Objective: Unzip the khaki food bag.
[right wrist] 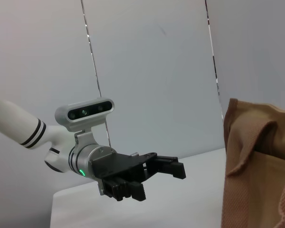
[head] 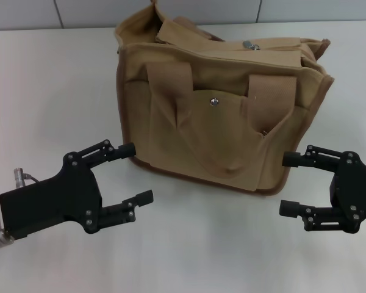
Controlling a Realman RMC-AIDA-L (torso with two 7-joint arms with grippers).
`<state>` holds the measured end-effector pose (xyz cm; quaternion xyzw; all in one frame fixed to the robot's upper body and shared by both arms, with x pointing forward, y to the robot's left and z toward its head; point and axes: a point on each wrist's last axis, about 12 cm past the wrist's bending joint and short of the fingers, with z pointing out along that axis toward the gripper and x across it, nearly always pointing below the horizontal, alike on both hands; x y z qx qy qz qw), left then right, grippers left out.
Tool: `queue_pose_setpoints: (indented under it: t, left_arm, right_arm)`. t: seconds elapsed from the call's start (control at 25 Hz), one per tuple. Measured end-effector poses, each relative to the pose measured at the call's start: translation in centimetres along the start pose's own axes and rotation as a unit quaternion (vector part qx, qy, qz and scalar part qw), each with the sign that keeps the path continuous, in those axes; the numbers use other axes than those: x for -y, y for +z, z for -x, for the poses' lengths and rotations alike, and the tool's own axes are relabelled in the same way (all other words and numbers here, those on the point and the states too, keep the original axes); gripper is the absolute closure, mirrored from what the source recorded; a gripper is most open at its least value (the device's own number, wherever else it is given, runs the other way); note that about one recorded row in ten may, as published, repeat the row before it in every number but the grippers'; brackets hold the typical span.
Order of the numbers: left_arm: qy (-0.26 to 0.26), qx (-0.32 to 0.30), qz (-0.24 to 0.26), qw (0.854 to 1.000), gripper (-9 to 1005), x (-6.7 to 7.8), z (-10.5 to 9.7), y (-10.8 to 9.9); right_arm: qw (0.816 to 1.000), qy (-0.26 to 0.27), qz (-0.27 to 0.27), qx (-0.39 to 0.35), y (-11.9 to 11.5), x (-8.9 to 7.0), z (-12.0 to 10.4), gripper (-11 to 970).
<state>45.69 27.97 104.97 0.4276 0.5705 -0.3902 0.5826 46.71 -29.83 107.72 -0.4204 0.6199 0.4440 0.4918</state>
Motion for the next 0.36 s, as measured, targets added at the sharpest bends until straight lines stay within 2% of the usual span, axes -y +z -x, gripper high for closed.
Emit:
queue_pose_setpoints:
  t: [0.36]
  left_arm:
    - [0.000, 0.001, 0.002, 1.000, 210, -0.02, 0.00, 0.00]
  right_arm:
    - [1.000, 0.000, 0.000, 0.000, 0.02, 0.02, 0.02, 116]
